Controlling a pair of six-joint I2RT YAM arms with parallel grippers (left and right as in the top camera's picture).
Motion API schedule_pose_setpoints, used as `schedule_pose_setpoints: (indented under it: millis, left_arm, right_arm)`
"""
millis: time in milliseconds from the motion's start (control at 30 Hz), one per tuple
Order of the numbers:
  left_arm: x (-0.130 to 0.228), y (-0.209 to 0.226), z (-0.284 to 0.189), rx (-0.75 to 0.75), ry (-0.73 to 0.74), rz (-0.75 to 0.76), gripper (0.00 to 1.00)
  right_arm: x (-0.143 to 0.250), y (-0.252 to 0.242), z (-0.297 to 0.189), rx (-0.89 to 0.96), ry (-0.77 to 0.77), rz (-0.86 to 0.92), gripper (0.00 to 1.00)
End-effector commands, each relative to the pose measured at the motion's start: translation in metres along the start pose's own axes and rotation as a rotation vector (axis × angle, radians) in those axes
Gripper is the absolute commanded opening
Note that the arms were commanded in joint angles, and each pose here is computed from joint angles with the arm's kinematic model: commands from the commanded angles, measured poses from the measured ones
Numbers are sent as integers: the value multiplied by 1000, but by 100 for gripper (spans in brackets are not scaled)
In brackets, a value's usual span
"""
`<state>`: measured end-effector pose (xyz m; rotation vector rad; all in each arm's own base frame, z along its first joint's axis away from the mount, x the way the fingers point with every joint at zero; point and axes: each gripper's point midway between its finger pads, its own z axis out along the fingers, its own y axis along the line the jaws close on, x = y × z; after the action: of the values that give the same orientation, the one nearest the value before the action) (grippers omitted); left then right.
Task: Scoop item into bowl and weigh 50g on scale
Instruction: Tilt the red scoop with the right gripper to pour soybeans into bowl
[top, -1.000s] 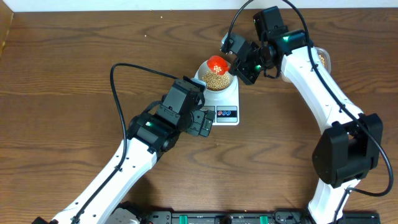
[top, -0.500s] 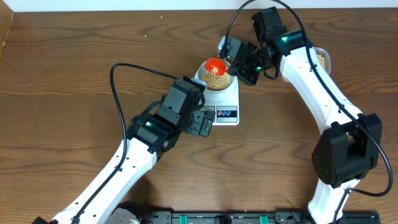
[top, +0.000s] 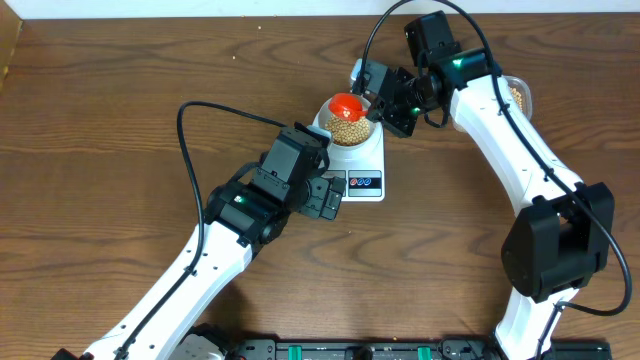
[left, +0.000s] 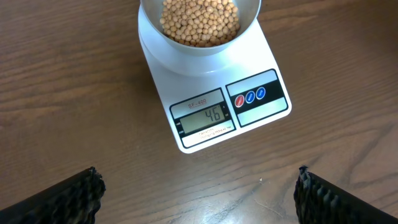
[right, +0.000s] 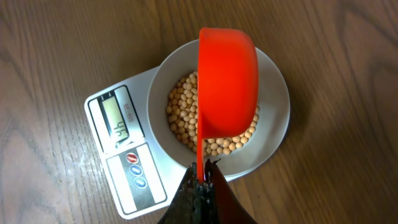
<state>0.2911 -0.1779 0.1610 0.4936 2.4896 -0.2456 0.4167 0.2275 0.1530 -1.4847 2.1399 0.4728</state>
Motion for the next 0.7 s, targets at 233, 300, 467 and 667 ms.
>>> schedule_pose_setpoints:
  millis: [233,300,467,667]
  left_arm:
    - [-2,0,-1,-1,-5,10,100]
    - [-2,0,-1,-1,-5,10,100]
    - [-2,0,-1,-1,-5,10,100]
    - [-2,0,-1,-1,-6,10,100]
  right_arm:
    - [-18,2,-17,25,-42,-121,1]
    - [-18,1,-16,34,-39,-174,1]
    - [-13,-5,-16,68,-3,-226,1]
    - [-11,-8,-17,82,13,-225,1]
